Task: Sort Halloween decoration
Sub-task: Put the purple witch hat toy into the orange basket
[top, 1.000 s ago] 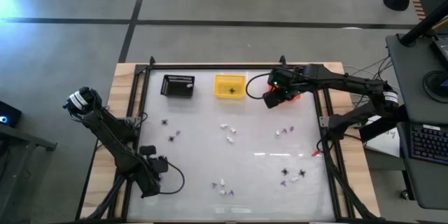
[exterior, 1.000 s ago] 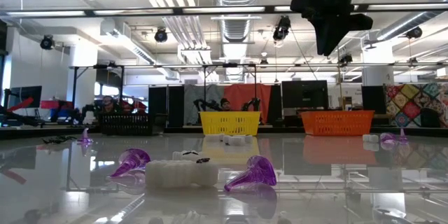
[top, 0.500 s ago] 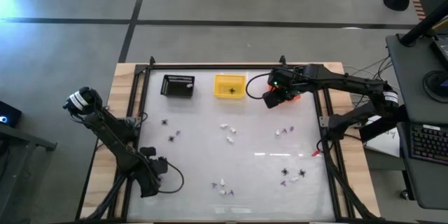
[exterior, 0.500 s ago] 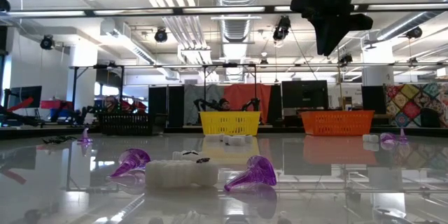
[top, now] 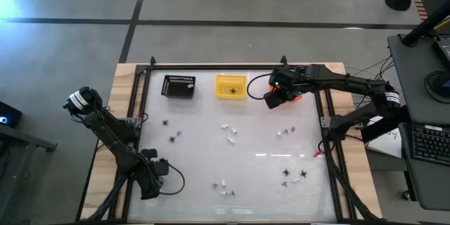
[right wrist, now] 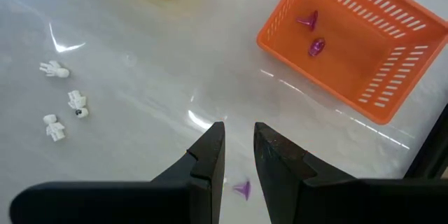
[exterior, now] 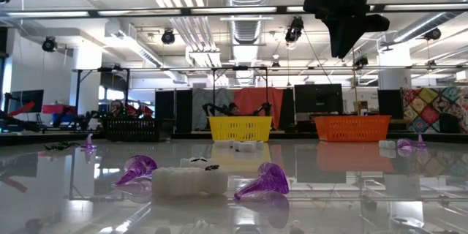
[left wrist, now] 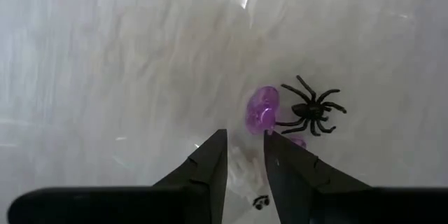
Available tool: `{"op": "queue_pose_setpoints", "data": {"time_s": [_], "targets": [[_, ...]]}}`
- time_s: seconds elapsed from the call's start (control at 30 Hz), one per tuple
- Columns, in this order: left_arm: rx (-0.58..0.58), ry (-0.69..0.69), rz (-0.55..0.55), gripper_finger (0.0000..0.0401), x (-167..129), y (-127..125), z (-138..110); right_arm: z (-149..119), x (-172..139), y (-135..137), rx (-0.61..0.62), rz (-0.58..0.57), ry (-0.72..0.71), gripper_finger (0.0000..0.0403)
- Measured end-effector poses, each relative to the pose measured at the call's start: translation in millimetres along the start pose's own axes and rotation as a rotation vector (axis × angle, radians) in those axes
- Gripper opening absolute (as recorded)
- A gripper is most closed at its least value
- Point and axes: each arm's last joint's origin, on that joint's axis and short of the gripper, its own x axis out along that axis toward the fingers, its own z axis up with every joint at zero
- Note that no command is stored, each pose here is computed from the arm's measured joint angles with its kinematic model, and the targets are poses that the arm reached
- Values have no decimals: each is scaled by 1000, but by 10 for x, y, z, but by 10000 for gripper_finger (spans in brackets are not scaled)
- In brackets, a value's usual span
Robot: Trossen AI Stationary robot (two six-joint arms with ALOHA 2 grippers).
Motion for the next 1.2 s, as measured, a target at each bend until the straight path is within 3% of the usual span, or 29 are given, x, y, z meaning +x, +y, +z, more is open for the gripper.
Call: {"op": "queue_pose_setpoints", "data": {"time_s": [0.3,0.53,0.77,1.2], "targets": [[1,-30,-50,77,-80,-9,7,0,1,0,0,0,0,70],[65,-80,-136,77,-104,-86,47,0,1,0,0,-1,-1,70],[41,-85,-69,77,-97,-28,39,1,1,0,0,-2,-2,70],[95,-96,-100,77,-100,-57,53,1,1,0,3,-2,-2,70]]}}
